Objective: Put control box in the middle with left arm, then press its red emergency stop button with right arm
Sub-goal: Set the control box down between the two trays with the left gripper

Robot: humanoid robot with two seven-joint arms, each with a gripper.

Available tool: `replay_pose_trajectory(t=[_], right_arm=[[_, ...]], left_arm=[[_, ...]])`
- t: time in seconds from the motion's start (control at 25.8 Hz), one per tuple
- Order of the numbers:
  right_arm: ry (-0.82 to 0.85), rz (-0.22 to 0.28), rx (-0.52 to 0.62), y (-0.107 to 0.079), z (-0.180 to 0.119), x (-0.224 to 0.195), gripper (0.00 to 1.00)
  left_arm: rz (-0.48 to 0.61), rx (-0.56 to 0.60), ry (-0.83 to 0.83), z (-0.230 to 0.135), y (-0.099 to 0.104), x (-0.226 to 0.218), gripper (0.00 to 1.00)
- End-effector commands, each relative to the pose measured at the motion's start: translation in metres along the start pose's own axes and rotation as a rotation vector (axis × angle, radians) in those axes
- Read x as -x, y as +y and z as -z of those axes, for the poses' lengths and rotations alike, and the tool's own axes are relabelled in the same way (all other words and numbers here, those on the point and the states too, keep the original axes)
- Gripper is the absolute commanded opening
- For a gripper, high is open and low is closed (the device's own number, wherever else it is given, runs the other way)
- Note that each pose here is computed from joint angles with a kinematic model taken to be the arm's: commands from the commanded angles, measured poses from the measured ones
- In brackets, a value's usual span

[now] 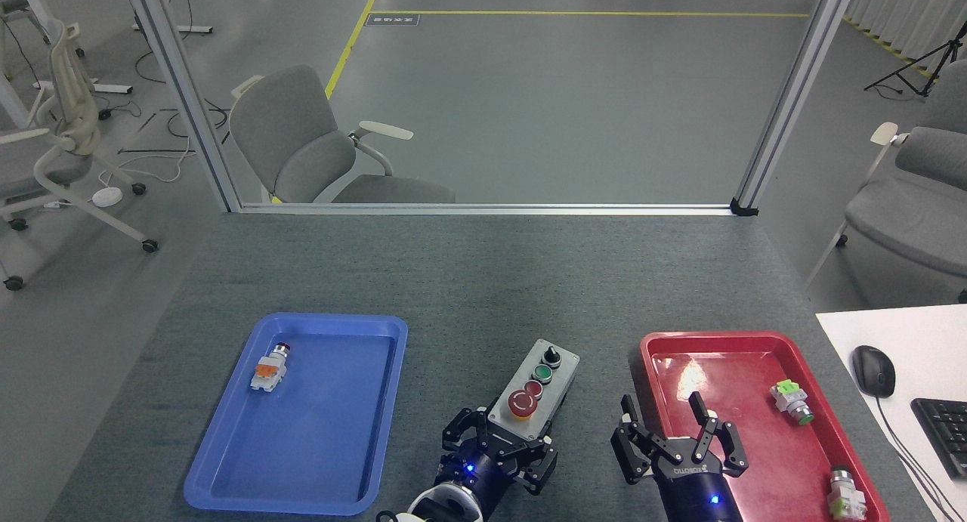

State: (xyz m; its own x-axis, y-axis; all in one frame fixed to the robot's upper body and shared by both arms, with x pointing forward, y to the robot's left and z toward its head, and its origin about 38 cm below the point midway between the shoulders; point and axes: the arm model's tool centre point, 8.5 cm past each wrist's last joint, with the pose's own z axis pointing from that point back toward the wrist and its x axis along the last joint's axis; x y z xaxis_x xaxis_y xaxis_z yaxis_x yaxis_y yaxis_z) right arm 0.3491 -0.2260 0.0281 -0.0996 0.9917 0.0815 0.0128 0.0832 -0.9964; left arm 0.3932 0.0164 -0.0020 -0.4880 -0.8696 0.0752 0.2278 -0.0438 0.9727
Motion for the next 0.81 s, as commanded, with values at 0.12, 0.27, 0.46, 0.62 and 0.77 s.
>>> replay_pose_trajectory(t=[0.12,0.27,0.46,0.62,0.77], right_arm=[[0.0,-0.005,-0.001,0.001,0.0,-0.002,0.97],[0.002,-0.001,0.0,0.001,0.0,-0.005,0.97],[-0.004,-0.005,0.001,0.001,0.001,-0.01,0.94],[-0.005,0.001,0.002,0.001,0.001,-0.013,0.93],[-0.009,0.006,0.004,0.001,0.002,-0.016,0.87]], left_arm=[[-0.001,-0.021,0.002,0.0,0.005,0.0,0.79],[-0.003,-0.039,-0.004,0.0,0.011,-0.003,0.82],[-0.006,-0.043,-0.009,0.0,0.012,-0.005,0.93],[-0.001,-0.029,-0.032,0.0,0.007,-0.013,0.93],[-0.029,-0.036,-0.035,-0.001,0.01,-0.015,0.94]])
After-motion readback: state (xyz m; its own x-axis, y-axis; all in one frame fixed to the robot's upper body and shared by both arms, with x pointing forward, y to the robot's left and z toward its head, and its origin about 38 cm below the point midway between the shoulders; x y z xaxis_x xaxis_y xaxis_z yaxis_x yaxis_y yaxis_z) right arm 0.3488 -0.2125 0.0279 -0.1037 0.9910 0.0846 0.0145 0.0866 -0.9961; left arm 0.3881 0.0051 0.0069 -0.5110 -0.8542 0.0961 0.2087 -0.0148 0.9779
